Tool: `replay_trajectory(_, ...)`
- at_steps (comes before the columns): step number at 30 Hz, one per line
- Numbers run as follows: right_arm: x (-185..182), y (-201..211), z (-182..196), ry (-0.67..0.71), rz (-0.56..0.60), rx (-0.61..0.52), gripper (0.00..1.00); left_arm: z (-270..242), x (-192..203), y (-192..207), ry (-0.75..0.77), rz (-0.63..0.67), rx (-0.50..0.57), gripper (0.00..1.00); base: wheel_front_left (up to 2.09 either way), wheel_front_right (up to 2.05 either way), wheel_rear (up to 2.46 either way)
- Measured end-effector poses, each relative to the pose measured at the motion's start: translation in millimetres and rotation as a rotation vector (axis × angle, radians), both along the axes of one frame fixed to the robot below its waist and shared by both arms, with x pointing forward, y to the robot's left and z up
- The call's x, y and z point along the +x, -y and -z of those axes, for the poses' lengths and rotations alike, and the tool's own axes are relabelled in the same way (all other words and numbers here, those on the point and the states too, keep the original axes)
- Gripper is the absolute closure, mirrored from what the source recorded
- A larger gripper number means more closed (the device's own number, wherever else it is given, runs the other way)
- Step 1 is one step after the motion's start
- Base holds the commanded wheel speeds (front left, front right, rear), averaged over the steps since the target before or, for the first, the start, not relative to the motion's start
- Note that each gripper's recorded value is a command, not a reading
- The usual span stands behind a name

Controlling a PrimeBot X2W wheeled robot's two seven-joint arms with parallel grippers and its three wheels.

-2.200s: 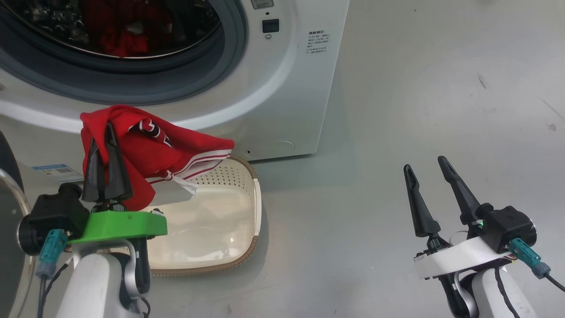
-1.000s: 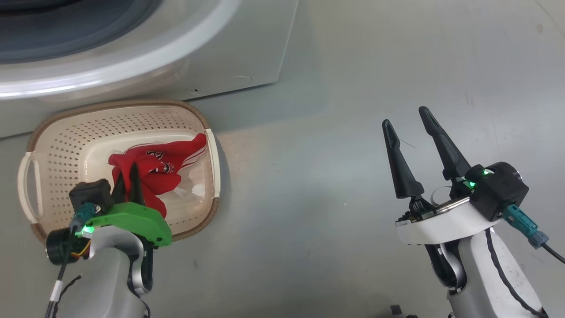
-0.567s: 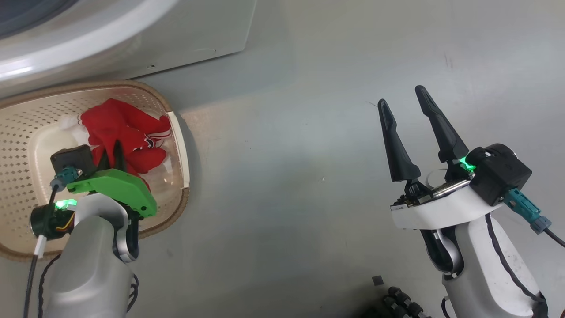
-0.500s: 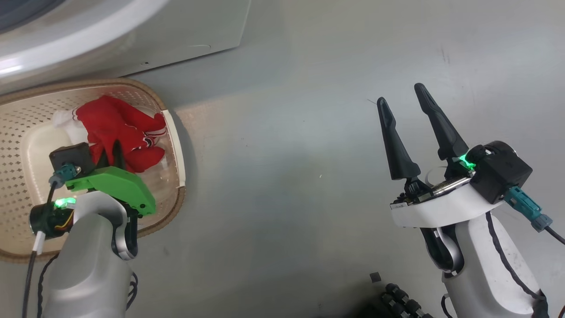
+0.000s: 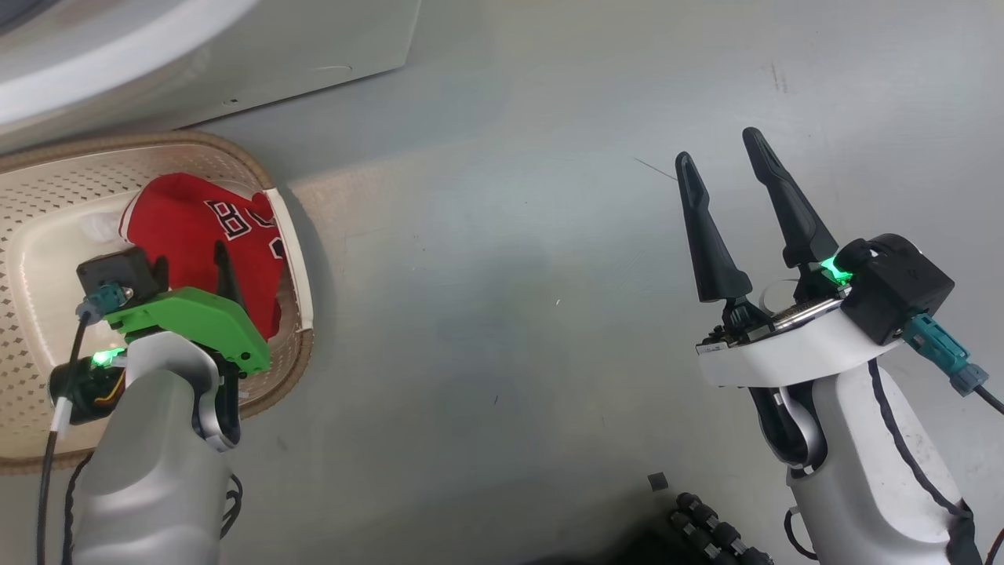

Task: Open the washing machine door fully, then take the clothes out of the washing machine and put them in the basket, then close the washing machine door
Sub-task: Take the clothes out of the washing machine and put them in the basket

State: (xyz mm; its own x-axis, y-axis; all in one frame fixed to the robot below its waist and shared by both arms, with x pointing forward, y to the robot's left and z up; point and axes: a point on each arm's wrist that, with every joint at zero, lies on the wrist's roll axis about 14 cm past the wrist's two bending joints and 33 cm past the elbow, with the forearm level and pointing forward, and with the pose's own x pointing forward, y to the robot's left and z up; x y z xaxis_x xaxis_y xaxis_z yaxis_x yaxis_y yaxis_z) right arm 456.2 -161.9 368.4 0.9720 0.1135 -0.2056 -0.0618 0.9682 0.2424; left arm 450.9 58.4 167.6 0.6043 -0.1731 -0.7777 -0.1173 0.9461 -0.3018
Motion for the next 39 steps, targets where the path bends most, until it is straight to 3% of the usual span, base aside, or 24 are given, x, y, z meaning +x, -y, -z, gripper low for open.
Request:
replay_trajectory(16, 2, -2, -20, 0.044, -0.006, 0.003, 0.00, -44, 15, -2, 0.178, 0.014, -0.018, 0.00, 0.00, 0.00, 0.00)
replay_trajectory(27, -11, -1, -33, 0.058, -0.016, -0.013, 0.00, -92, 21, -27, 0.290, -0.035, 0.013, 0.00, 0.00, 0.00, 0.00)
replay_trajectory(39, -31, -10, -53, 0.087, -0.038, -0.015, 0.00, -209, 50, -43, 0.629, -0.085, -0.010, 0.00, 0.00, 0.00, 0.00)
